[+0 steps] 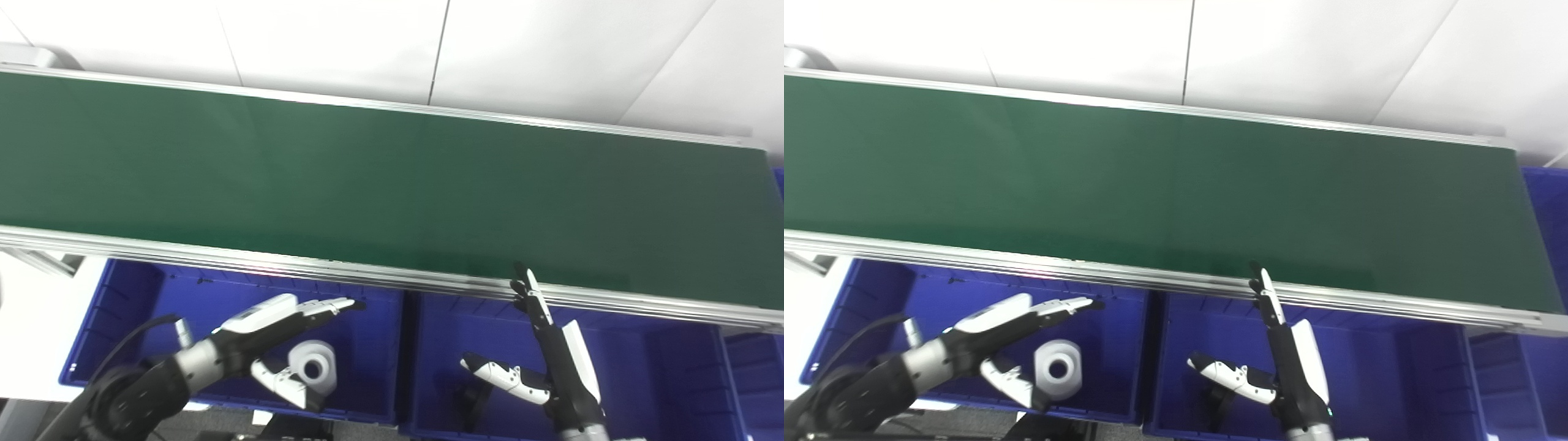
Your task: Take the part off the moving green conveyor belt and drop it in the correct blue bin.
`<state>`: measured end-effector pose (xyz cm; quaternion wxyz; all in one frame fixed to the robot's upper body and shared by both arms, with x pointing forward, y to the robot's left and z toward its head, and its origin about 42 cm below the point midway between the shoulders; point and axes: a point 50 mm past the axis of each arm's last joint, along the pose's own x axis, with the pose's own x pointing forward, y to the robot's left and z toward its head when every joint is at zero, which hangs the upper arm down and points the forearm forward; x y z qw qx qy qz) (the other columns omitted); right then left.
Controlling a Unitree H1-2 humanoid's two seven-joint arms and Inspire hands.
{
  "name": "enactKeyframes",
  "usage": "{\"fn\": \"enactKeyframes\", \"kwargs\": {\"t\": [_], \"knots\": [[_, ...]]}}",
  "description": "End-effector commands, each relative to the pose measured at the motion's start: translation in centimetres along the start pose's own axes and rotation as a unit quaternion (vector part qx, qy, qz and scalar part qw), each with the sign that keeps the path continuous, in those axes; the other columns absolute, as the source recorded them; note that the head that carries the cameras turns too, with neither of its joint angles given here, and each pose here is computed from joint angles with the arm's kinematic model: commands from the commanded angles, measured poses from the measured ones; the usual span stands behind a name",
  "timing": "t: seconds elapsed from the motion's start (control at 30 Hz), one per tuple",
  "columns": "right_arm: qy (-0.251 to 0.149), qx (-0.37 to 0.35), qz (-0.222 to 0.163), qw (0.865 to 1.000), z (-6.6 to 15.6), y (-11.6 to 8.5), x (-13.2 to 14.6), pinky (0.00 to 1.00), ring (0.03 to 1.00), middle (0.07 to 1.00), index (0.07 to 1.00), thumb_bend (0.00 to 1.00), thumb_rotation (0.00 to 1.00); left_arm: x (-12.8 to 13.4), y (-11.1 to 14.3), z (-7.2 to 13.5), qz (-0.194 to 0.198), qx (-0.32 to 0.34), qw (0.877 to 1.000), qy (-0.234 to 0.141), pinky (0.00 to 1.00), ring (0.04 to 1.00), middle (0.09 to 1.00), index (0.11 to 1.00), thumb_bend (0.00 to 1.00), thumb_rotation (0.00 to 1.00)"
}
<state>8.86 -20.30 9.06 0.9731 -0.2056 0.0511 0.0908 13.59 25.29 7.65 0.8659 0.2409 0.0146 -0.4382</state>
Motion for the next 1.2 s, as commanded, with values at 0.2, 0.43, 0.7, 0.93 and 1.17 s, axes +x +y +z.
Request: {"fn": "enactKeyframes", "kwargs": {"t": [0.2,0.43,0.7,0.93,1.17], "knots": [[-0.011,0.015,-0.007,1.000,0.1,0.4,-2.0,0.92,0.971,0.999,1.000,0.84,0.54,2.2,-0.6,0.5,0.048,-0.063,0.994,-0.081,0.94,0.993,1.000,0.999,0.92,0.62],[0.002,0.027,-0.009,1.000,-0.2,1.1,-3.2,0.91,0.965,1.000,1.000,0.85,0.53,2.2,-0.8,0.0,0.082,-0.085,0.990,-0.076,1.00,1.000,1.000,1.000,0.94,0.61],[0.010,0.033,-0.015,0.999,-0.3,2.0,-3.8,0.92,0.978,1.000,1.000,0.86,0.52,2.0,-0.9,-0.5,0.068,-0.079,0.993,-0.058,1.00,1.000,1.000,1.000,0.94,0.61],[0.013,0.033,-0.021,0.999,-0.8,2.5,-3.8,0.92,0.979,1.000,1.000,0.87,0.52,2.1,-0.8,-1.2,0.062,-0.076,0.994,-0.051,1.00,1.000,1.000,1.000,0.95,0.59],[-0.002,0.029,-0.027,0.999,-1.0,3.0,-3.1,0.91,0.970,1.000,1.000,0.87,0.54,1.7,-0.7,-1.6,0.069,-0.070,0.994,-0.040,1.00,1.000,1.000,1.000,0.97,0.59]]}}
